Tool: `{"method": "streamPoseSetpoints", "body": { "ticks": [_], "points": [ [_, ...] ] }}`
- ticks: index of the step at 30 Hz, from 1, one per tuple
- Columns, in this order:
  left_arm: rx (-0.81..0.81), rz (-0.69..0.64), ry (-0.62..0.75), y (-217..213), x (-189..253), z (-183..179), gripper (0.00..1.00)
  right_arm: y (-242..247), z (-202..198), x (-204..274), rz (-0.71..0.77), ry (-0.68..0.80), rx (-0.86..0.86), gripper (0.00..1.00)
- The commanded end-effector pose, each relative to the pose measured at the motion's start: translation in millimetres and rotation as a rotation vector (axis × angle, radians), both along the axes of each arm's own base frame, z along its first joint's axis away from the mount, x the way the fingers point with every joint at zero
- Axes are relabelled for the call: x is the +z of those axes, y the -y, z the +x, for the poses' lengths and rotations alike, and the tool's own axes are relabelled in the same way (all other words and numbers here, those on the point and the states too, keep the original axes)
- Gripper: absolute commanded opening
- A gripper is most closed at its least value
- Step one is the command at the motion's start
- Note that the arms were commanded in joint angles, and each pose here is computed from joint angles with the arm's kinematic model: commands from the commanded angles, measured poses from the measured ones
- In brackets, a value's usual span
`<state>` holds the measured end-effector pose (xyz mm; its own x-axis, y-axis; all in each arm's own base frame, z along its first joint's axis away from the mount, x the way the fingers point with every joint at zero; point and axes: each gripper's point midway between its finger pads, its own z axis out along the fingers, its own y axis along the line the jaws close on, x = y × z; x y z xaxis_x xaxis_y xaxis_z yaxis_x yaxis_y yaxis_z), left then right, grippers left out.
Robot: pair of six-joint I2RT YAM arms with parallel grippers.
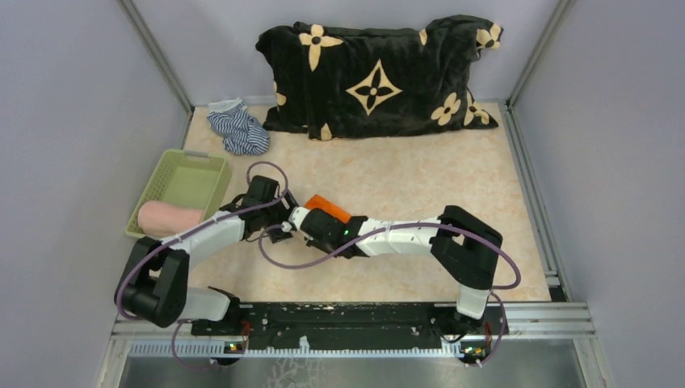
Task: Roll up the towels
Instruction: Roll the towel at the center of the board.
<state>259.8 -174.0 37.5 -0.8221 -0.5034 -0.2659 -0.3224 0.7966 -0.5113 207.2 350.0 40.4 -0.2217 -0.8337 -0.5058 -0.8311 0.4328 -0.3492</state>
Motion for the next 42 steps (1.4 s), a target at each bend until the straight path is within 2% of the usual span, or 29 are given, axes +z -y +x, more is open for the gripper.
{"method": "streamPoseSetpoints", "body": {
  "ticks": [1, 7, 14, 20, 26, 29, 32, 39, 42],
  "points": [
    [0.065, 0.057, 0.041, -33, 20, 8, 0.81, 15, -42, -26, 0.088, -0.448, 0.022, 0.13],
    [0.140, 0.022, 0.123, -51, 55, 7, 0.82, 3, -54, -7, 0.282, -0.787, 0.027, 0.09],
    [0.109, -0.097, 0.106, -38, 56, -22, 0.82, -3, -52, 1, 0.454, -1.159, -0.015, 0.08],
    [0.103, -0.207, 0.067, -23, 45, -30, 0.80, -1, -38, -11, 0.533, -1.296, -0.107, 0.08],
    [0.087, -0.207, 0.066, -16, 36, -14, 0.79, 7, -37, -33, 0.475, -1.343, -0.192, 0.10],
    [0.083, -0.187, 0.051, -15, 29, -9, 0.78, 8, -36, -33, 0.471, -1.326, -0.202, 0.16],
    [0.096, -0.130, 0.001, -23, 12, -15, 0.75, 12, -24, -26, 0.458, -1.210, -0.222, 0.30],
    [0.122, -0.065, -0.082, -36, -20, -38, 0.72, 30, 15, 30, 0.440, -0.740, -0.234, 0.61],
    [0.116, -0.047, -0.096, -38, -24, -39, 0.72, 34, 23, 59, 0.399, -0.501, -0.195, 0.67]
  ]
}}
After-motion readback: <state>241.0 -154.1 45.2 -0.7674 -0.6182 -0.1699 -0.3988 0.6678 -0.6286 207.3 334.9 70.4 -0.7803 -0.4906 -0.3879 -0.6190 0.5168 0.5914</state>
